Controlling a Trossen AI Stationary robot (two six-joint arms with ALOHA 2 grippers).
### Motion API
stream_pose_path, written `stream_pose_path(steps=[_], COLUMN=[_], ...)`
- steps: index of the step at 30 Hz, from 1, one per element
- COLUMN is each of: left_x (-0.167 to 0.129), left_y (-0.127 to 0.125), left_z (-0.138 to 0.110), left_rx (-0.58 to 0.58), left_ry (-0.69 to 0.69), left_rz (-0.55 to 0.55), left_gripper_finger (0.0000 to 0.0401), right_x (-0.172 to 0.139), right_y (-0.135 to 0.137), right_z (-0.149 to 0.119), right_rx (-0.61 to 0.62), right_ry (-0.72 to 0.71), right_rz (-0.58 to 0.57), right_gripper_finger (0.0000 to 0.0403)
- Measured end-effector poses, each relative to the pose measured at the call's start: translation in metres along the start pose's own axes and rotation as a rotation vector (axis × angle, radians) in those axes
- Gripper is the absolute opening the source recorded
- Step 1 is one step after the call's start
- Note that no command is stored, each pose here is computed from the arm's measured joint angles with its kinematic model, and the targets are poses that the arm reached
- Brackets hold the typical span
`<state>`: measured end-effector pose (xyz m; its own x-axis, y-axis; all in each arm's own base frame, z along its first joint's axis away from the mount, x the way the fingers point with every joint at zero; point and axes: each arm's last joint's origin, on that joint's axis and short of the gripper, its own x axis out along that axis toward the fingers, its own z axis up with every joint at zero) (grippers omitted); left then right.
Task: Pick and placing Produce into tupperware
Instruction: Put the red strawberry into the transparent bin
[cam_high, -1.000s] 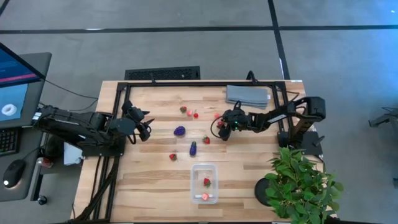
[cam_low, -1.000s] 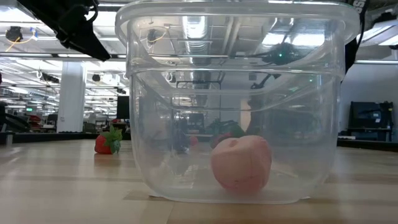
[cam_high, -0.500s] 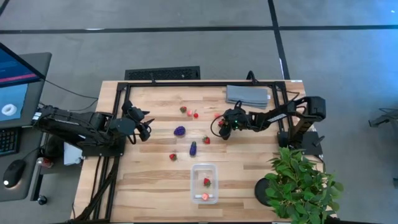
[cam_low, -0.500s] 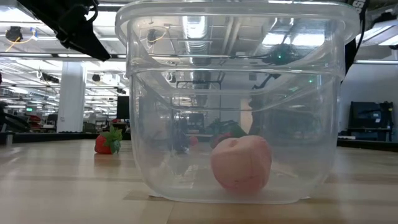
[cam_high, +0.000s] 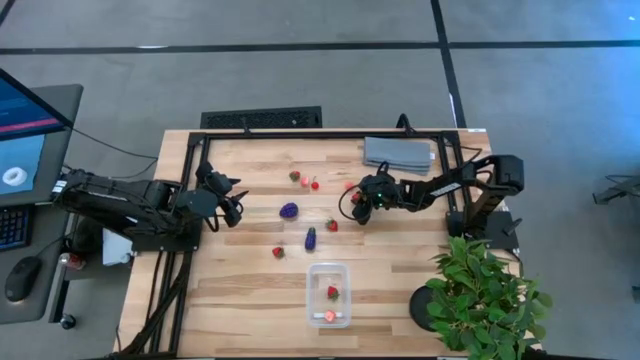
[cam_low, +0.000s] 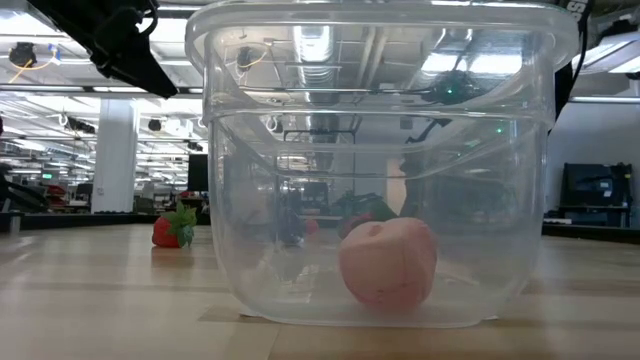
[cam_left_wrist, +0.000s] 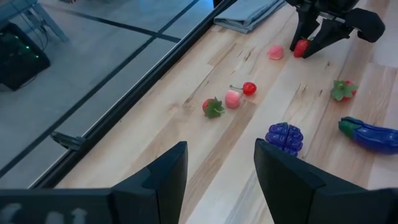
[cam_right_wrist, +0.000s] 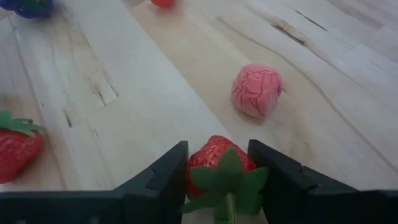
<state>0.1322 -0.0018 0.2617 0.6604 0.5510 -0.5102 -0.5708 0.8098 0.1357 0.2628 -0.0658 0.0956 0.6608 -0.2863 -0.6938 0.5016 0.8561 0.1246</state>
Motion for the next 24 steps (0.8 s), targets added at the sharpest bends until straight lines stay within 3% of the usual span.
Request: stream_pose_path(steps=[6, 14, 24], left_x=[0.0000, 0.0000, 0.0000], left_y=[0.0000, 0.0000, 0.0000], left_z=[0.0000, 0.0000, 0.0000], left_rx=[-0.008, -0.009, -0.009], left_ry=[0.000, 0.000, 0.000], left_rz=[0.000, 0.000, 0.000], left_gripper_finger=[0.0177, 0.0177, 0.0177], right_x=[0.0000, 0.0000, 0.0000], right_y=[0.0001, 0.0004, 0.0010], right_z=[-0.0002, -0.0003, -0.0004], right_rx=[0.000, 0.000, 0.000], right_ry=[0.004, 0.008, 0.014], right_rz=[0.013, 0.025, 0.048], right_gripper_finger=[0.0169, 0.0189, 0.0174])
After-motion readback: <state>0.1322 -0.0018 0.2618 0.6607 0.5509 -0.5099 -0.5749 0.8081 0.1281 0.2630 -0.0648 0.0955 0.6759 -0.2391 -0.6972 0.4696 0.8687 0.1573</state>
